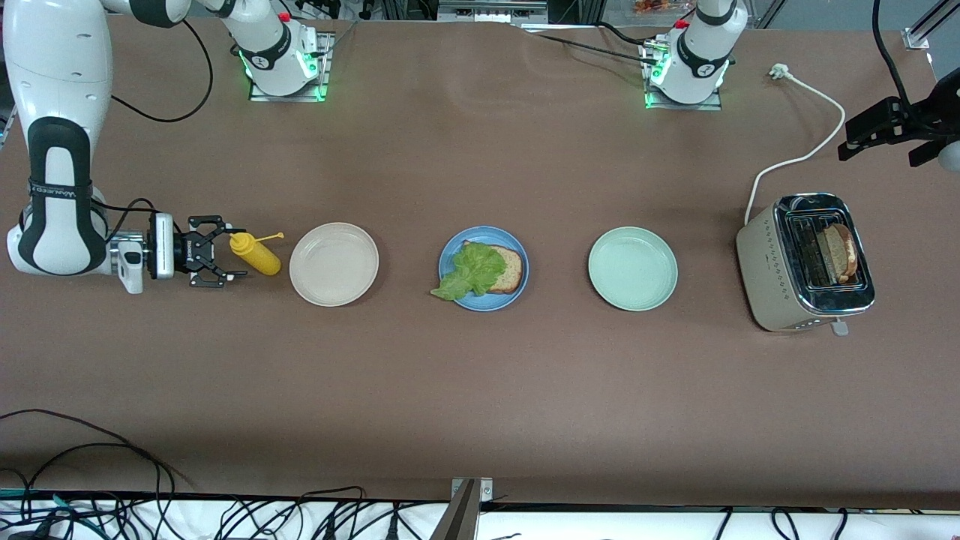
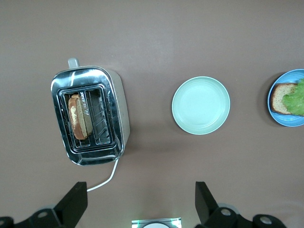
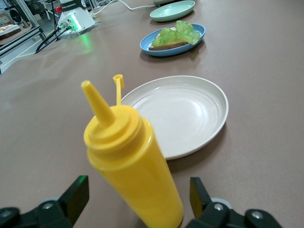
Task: Make sandwich in blue plate with both arms
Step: 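Grasp the yellow mustard bottle with the right gripper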
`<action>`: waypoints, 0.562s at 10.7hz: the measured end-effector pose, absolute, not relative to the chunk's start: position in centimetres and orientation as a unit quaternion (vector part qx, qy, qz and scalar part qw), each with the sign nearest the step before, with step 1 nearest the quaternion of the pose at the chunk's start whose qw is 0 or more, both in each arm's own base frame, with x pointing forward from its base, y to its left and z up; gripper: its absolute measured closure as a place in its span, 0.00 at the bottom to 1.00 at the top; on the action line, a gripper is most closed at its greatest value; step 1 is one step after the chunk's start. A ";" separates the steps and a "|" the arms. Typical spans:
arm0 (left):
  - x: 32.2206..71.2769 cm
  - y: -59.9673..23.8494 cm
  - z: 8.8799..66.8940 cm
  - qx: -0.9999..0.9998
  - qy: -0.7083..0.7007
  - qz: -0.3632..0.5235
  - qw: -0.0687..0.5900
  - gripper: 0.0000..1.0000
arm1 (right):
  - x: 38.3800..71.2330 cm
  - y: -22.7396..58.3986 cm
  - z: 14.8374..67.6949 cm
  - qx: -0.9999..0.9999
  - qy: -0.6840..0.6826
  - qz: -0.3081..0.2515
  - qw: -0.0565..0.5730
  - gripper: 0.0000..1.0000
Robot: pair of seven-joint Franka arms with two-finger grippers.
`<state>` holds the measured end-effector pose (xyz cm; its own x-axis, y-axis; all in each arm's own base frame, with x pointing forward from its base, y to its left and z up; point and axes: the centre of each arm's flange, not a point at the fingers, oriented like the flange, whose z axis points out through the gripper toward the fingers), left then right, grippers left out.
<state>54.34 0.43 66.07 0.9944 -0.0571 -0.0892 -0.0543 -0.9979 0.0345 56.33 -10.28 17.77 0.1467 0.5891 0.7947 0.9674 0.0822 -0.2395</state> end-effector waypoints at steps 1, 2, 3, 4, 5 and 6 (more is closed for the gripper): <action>54.3 0.4 66.1 0.998 -0.028 -0.045 0.016 0.00 | 56.4 -10.0 17.8 -0.635 -0.613 -0.231 0.411 0.15; 54.3 0.4 66.1 0.998 -0.028 -0.045 0.016 0.00 | 56.5 -9.9 17.8 -0.634 -0.613 -0.232 0.410 0.32; 54.3 0.4 66.1 0.998 -0.028 -0.045 0.016 0.00 | 56.6 -9.7 17.9 -0.632 -0.612 -0.236 0.413 0.34; 54.3 0.4 66.1 0.998 -0.028 -0.045 0.016 0.00 | 56.6 -9.3 17.9 -0.629 -0.609 -0.242 0.419 0.41; 54.3 0.4 66.1 0.998 -0.028 -0.045 0.016 0.00 | 56.6 -9.0 17.7 -0.626 -0.607 -0.245 0.424 0.42; 54.4 0.4 66.1 0.998 -0.028 -0.045 0.016 0.00 | 56.7 -8.8 17.7 -0.624 -0.606 -0.247 0.427 0.49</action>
<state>54.35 0.43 66.08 0.9945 -0.0570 -0.0881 -0.0542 -0.9979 0.0344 56.72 -8.76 17.68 0.1426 0.5462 0.8254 0.9673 0.0998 -0.2332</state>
